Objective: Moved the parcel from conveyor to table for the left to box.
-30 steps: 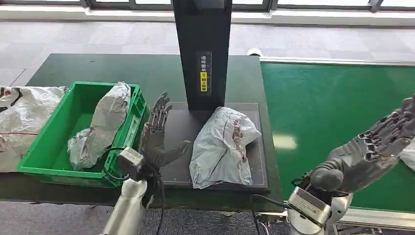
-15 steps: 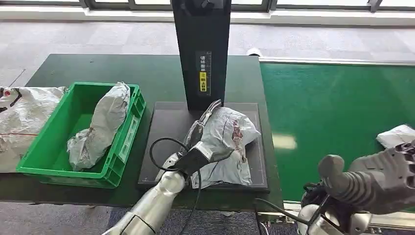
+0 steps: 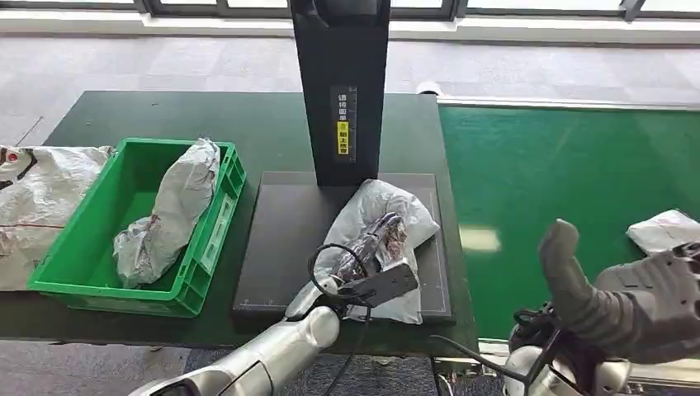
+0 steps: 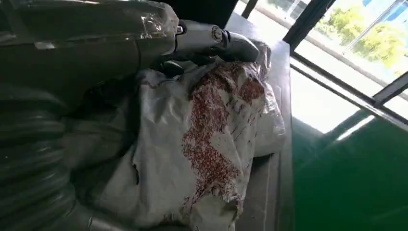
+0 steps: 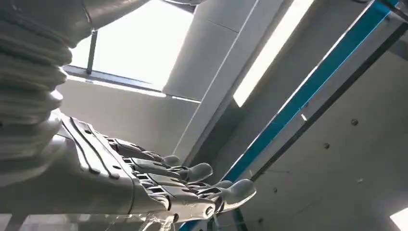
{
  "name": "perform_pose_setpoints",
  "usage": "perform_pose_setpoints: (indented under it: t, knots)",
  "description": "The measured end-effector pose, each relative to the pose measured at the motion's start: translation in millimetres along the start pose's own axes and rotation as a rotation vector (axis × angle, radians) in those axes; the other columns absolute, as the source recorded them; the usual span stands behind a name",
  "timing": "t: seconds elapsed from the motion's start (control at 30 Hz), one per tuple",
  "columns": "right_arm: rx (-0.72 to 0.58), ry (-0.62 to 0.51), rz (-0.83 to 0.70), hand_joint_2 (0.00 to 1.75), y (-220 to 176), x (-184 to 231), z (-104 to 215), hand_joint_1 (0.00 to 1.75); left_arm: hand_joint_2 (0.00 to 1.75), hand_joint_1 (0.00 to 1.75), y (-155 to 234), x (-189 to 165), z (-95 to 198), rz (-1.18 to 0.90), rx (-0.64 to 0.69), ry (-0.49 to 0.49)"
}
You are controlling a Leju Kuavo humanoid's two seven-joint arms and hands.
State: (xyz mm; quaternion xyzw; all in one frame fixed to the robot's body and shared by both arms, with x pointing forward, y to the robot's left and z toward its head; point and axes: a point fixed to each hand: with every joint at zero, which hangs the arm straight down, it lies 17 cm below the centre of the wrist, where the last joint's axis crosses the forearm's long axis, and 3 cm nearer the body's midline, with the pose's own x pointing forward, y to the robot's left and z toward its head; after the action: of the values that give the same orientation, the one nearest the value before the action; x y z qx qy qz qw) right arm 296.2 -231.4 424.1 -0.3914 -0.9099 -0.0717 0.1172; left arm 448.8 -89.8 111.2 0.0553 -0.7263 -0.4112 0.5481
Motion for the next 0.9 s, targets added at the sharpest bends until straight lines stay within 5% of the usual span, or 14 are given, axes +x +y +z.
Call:
perform_pose_setpoints:
  t: [0.63, 0.7, 0.9]
  knots:
    - [-0.001, -0.001, 0.0, 1.75, -0.5, 0.3, -0.4, 0.0, 1.75, 0.0, -10.7, -16.3, 3.7, -0.085, -0.05, 0.021]
    - [-0.001, -0.001, 0.0, 1.75, -0.5, 0.3, -0.4, 0.0, 1.75, 1.75, -10.7, -16.7, 3.8, -0.087, -0.051, 0.022]
    - [-0.001, -0.001, 0.001, 1.75, -0.4, 0.4, -0.4, 0.0, 1.75, 1.75, -10.9, -19.5, 3.8, -0.099, -0.054, 0.034]
